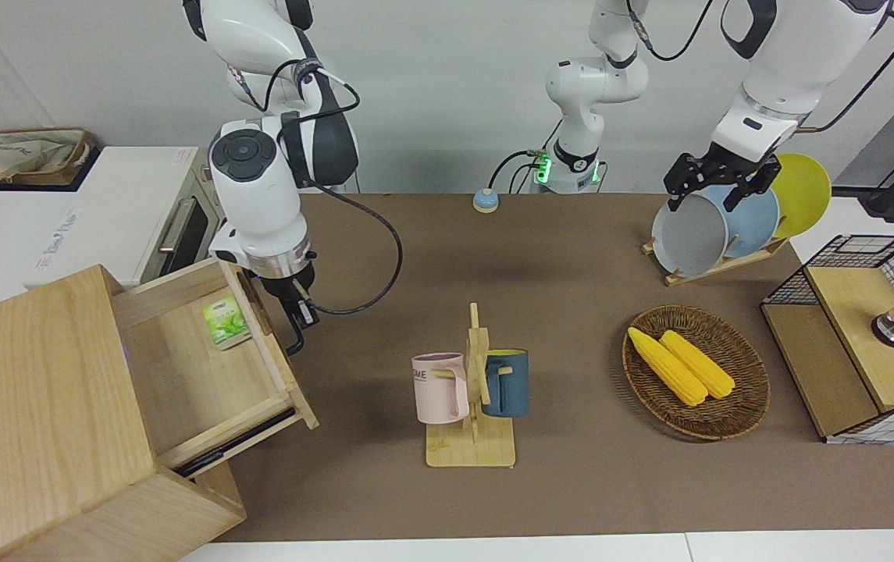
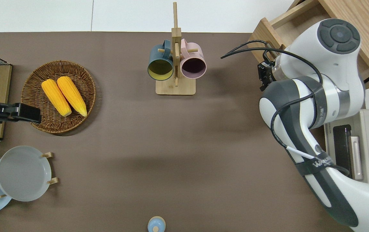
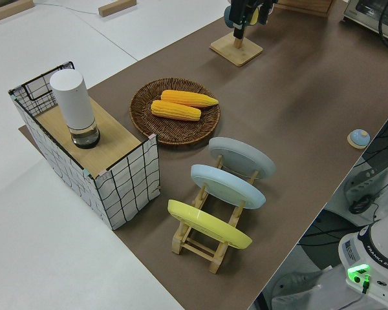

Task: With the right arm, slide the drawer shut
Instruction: 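Push the drawer fully shut with the right gripper, then pull back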

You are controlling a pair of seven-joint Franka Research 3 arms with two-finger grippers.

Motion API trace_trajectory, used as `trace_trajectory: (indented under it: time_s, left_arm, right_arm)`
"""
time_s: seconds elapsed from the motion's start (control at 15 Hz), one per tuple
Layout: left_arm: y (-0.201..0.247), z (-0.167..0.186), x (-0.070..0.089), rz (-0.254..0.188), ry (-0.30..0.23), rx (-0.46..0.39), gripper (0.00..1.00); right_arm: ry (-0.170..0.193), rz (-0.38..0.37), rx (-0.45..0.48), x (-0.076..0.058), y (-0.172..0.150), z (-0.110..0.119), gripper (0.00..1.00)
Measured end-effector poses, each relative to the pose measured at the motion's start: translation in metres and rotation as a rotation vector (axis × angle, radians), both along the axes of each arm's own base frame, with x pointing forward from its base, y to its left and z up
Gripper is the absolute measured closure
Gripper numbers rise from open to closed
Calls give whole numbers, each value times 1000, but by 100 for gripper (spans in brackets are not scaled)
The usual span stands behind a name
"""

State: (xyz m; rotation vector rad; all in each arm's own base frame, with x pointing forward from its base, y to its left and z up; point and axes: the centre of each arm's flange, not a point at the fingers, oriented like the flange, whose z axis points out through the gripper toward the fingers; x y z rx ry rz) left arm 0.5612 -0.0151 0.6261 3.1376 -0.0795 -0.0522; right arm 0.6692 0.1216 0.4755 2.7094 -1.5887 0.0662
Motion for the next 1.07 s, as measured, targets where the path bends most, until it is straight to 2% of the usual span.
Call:
trace_trajectory:
  time_s: [0.6,0.87,0.93,1.07]
  left_arm:
    - [0,0,0,0,0,0,0]
    - [0,0,0,0,0,0,0]
    - [0,0,0,0,0,0,0]
    - [0,0,0,0,0,0,0]
  right_arm:
    - [-44,50,1,14,-53,8,99]
    - [-48,82,5,18,-83,5,99]
    - [-55,85,19,20,-89,4,99]
    - [-92,96,32,25,-103,7,99]
